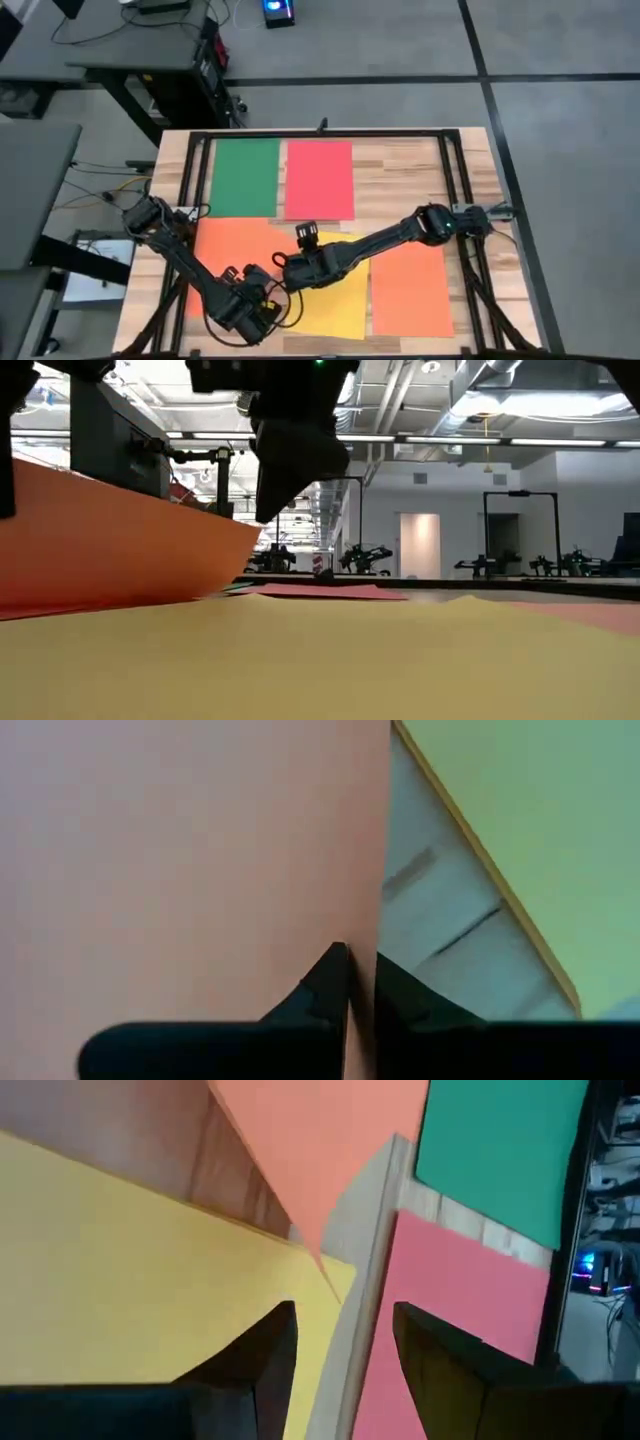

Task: Organize paper
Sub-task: Stack the orange paper on top of the orange paper

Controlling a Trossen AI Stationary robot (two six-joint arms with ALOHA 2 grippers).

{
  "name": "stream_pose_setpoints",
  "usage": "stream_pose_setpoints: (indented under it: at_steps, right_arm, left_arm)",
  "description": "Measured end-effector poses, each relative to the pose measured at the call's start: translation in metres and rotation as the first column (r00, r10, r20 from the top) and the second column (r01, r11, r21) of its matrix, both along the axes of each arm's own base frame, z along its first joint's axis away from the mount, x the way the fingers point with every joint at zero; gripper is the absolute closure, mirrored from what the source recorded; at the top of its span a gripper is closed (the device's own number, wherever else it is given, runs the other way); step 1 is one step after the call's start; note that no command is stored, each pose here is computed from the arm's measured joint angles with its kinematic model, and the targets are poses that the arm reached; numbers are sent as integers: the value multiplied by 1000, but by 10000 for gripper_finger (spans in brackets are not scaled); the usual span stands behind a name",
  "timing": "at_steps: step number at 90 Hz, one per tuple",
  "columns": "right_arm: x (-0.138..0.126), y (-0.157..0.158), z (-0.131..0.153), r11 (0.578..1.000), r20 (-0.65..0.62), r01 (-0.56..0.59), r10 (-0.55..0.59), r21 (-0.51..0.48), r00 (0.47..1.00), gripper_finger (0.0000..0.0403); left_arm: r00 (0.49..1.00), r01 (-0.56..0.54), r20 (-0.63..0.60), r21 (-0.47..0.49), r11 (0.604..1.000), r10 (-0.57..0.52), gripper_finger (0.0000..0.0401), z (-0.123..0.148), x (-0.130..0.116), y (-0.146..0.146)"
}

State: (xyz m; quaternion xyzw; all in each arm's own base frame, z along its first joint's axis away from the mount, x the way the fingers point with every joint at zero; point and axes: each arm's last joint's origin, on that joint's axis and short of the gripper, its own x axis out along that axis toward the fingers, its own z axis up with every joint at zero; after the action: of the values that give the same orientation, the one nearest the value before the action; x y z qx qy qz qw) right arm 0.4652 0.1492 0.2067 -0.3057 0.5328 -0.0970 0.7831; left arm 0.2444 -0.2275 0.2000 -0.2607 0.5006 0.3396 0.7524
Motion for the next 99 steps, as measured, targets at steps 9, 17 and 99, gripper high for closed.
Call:
stream_pose_setpoints:
  at_steps: [9,17,99]
  right_arm:
    - [-4,7,1,1000,4,3,-3,8,1000,247]
    - [-7,11,1,1000,-5,14,-14,12,1000,247]
    - [-97,17,-8,817,647,-317,-88,482,758,268]
  left_arm:
    - [1000,4,3,-2,1000,-4,401,0,-1,-1]
    - [1000,9,10,5,1000,-9,401,0,-2,-2]
    - [993,-106,51,-21,994,107,401,1,-7,-7]
